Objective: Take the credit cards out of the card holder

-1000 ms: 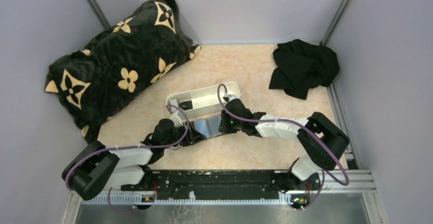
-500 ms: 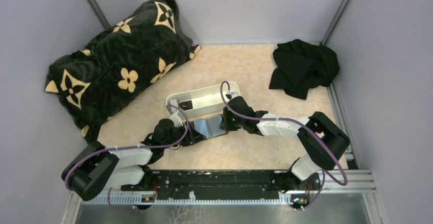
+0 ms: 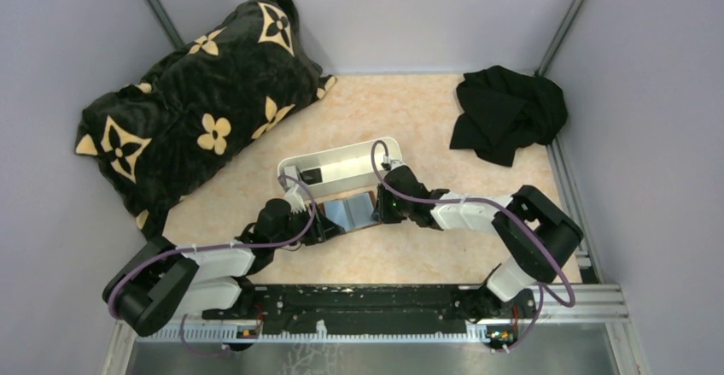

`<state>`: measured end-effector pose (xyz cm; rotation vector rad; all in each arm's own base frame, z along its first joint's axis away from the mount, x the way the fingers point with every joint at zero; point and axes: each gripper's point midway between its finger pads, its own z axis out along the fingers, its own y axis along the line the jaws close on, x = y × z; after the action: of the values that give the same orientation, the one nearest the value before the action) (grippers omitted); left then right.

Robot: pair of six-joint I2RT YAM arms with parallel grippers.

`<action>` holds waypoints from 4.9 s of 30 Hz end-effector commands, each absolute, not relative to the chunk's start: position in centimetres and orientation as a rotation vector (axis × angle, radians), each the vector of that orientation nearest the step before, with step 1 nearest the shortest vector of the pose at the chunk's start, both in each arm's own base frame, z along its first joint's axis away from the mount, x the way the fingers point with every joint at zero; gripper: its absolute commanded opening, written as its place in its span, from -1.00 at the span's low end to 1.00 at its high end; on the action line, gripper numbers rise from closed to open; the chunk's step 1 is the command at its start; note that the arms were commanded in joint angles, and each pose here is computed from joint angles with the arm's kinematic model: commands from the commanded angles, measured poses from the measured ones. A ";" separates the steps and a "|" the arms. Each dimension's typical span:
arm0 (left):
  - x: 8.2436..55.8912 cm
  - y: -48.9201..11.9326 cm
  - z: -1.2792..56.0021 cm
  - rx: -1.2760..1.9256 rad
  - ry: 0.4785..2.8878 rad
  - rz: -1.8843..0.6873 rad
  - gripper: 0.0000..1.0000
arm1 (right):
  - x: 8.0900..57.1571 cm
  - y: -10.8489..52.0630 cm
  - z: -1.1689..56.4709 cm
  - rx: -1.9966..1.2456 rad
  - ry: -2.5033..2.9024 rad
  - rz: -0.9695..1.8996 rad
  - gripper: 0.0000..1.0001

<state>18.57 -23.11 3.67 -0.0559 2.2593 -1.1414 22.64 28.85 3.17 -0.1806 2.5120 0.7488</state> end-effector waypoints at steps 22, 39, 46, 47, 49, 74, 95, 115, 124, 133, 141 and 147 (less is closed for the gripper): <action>18.0 -22.3 2.3 -0.062 2.311 -1.099 0.05 | 22.1 35.4 4.6 -0.328 2.444 1.029 -0.71; 17.9 -22.1 2.3 -0.056 2.308 -1.088 0.04 | 21.8 38.0 5.6 -0.410 2.390 1.175 -0.46; 17.9 -22.1 2.2 -0.054 2.310 -1.084 0.04 | 21.3 38.9 6.6 -0.423 2.353 1.276 -0.45; 17.9 -22.1 2.2 -0.053 2.310 -1.085 0.04 | 21.1 39.1 6.7 -0.427 2.348 1.292 -0.45; 17.9 -22.2 2.2 -0.050 2.310 -1.088 0.04 | 21.1 39.3 7.0 -0.421 2.337 1.317 -0.45; 18.1 -23.1 11.1 0.060 2.173 -1.166 0.10 | 21.1 39.4 8.1 -0.530 2.307 1.204 -0.91; 22.2 -16.2 15.5 -0.562 2.036 -0.854 0.34 | 18.8 41.6 8.6 -0.737 2.263 0.853 -0.96; 21.6 -19.1 12.6 -0.631 2.167 -0.983 0.31 | 15.7 44.8 7.8 -0.863 2.181 0.704 -0.99; 20.8 -18.5 9.1 -0.667 2.239 -0.922 0.29 | 14.9 45.3 7.7 -0.881 2.173 0.704 -0.99; 19.2 -17.5 6.6 -0.701 2.284 -0.893 0.28 | 14.4 46.0 8.4 -0.895 2.143 0.712 -0.99; 18.8 -17.3 5.8 -0.725 2.317 -0.871 0.27 | 13.5 46.5 8.3 -0.949 2.102 0.625 -0.99; 17.9 -16.8 4.5 -0.759 2.347 -0.858 0.27 | 12.7 47.0 8.5 -0.955 2.077 0.627 -0.99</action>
<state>21.11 -17.88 9.30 -0.7470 2.1601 -0.9682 14.31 42.57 4.86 -0.8880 2.2406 0.4944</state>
